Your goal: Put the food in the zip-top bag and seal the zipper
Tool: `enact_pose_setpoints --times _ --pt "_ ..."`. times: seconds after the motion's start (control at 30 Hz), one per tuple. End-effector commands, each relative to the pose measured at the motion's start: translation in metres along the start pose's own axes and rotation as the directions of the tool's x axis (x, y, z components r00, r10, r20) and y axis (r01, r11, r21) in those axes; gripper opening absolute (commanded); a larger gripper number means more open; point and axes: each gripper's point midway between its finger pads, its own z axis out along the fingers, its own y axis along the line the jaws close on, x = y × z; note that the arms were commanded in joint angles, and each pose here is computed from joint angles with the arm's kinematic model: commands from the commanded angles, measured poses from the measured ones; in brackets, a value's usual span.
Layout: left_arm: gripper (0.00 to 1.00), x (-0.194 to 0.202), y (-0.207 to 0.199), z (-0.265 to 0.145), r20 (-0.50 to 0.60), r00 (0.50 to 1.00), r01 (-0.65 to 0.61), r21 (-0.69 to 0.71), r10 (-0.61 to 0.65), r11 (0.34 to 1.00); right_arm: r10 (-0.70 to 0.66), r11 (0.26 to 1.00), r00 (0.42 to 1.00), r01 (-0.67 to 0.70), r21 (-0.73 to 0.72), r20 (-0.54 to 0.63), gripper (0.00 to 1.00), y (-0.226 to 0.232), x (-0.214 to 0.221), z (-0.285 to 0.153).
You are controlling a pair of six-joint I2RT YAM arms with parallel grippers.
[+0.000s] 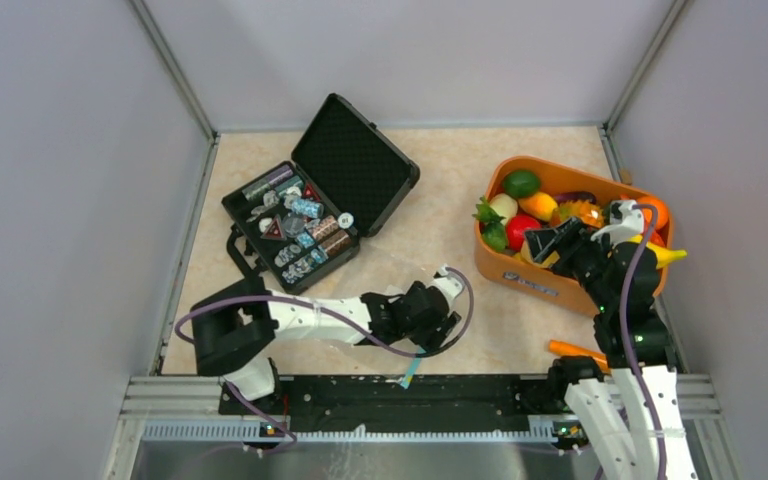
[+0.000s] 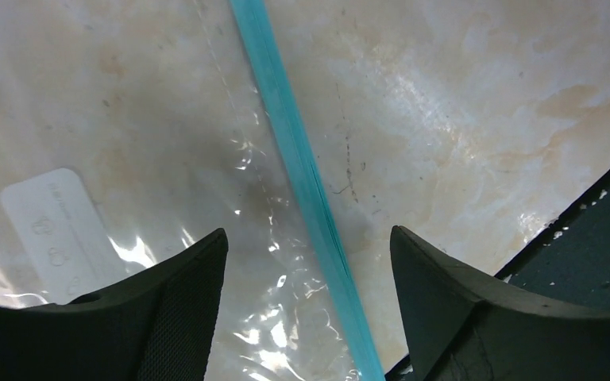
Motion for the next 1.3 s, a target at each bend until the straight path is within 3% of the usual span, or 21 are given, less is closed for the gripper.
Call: enact_pose_setpoints --times 0.0,0.2,0.57,0.97,1.27 --pt "0.77 -0.004 -0.02 0.01 -0.017 0.999 0.039 0.063 -0.038 0.997 0.02 0.999 1.0 -0.019 0.042 -0.016 0.73 -0.007 0.005 0.0" --pt "0.74 0.007 -0.009 0.02 -0.049 0.999 0.02 -0.001 -0.02 1.0 0.014 0.999 1.0 -0.014 0.047 -0.009 0.74 -0.008 0.003 -0.001" --pt "0.38 0.021 -0.007 0.024 -0.084 0.996 0.016 0.002 -0.015 1.0 0.017 0.998 1.0 -0.017 0.054 -0.004 0.74 -0.01 0.004 0.001" --pt "0.0 0.009 -0.009 0.018 -0.049 0.999 0.001 0.015 -0.001 1.0 0.019 0.998 1.0 -0.018 0.066 -0.017 0.74 -0.014 0.009 0.002" --pt "0.0 -0.018 0.008 -0.003 0.05 0.999 0.007 -0.067 -0.004 0.998 0.0 1.0 0.999 0.0 0.009 -0.04 0.74 -0.004 0.011 0.003"
